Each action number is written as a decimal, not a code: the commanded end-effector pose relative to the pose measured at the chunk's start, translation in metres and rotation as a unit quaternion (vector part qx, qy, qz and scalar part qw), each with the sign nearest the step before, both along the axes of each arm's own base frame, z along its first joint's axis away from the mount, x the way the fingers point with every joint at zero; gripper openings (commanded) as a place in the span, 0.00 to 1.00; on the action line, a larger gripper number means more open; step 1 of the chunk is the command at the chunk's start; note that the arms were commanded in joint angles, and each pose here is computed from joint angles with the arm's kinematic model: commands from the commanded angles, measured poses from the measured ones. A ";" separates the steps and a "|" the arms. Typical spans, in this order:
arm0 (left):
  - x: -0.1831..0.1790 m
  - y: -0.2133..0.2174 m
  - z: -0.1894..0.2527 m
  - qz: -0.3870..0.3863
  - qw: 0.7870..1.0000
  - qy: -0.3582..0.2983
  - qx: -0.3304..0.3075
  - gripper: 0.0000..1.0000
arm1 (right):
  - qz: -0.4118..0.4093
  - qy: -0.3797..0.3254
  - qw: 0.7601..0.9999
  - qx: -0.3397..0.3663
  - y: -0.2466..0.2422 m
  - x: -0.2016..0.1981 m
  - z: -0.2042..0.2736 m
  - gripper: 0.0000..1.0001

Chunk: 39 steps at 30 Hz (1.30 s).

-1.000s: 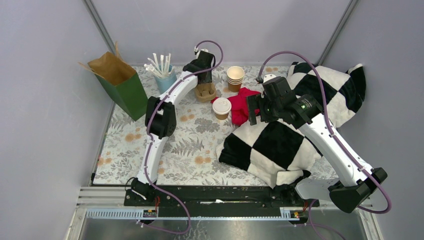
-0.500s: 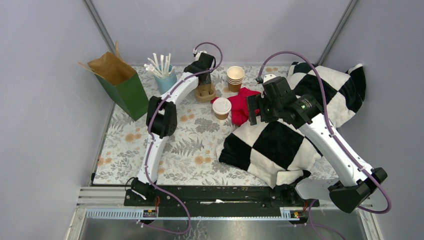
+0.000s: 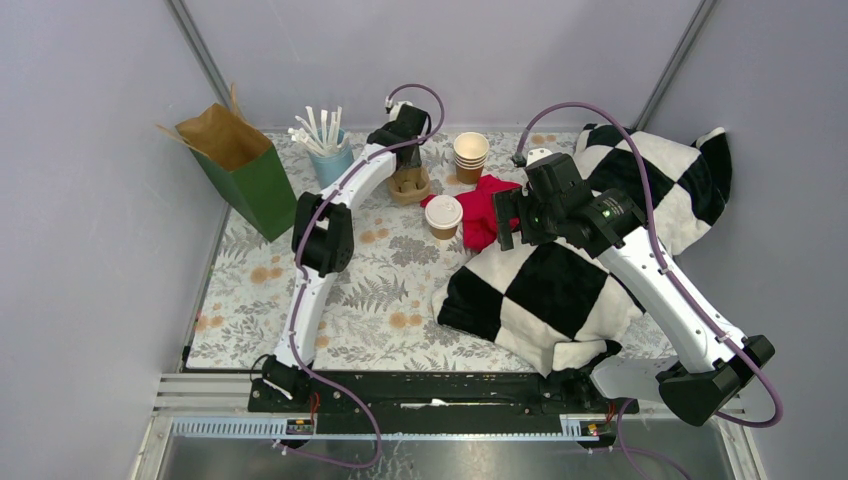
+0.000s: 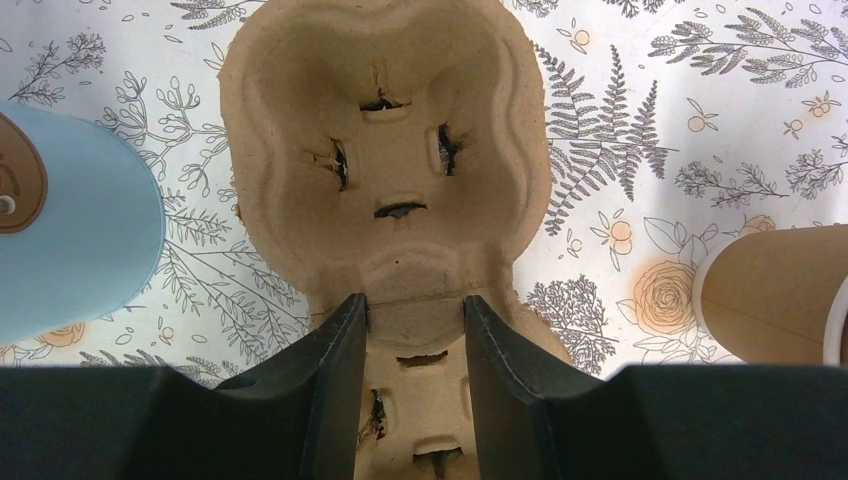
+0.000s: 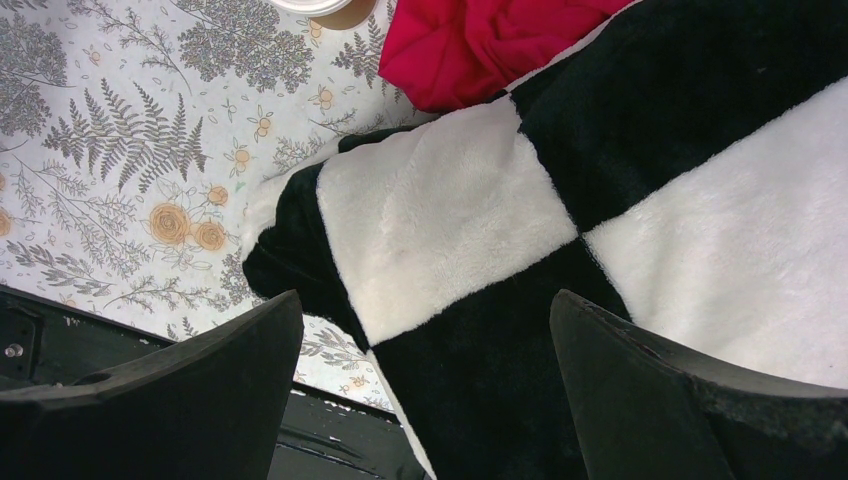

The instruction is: Pack the takeout coffee

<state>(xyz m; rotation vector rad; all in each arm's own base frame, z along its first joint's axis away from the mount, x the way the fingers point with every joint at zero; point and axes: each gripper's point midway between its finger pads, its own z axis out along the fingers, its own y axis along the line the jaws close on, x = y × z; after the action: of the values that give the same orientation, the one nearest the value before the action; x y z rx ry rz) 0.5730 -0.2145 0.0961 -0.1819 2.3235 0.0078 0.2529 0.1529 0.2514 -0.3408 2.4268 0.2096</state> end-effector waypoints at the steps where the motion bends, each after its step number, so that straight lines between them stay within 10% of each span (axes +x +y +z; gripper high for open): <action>1: 0.009 0.004 0.085 0.012 0.995 -0.087 -0.044 0.15 | -0.005 -0.003 1.000 0.000 -0.004 -0.001 0.006 1.00; 4: 0.008 0.011 0.072 0.019 0.997 -0.043 -0.066 0.00 | 0.001 -0.001 1.000 0.003 -0.002 -0.001 0.006 1.00; 13: -0.009 0.007 0.090 -0.001 0.996 -0.074 -0.053 0.00 | -0.004 0.000 1.000 -0.002 -0.004 -0.002 0.005 1.00; 21: -0.013 -0.011 0.101 -0.029 0.984 -0.045 -0.169 0.00 | 0.005 -0.002 1.000 0.012 0.003 0.001 0.006 1.00; 39: -0.003 0.017 0.093 -0.012 0.979 -0.026 -0.202 0.00 | 0.005 0.082 0.955 0.285 0.132 0.124 0.028 0.96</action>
<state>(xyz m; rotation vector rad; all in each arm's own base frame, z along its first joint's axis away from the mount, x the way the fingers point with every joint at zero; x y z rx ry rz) 0.5527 -0.1861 0.1295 -0.3575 2.4064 -0.3614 0.3537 0.2575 0.2615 -0.1920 2.4357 0.6978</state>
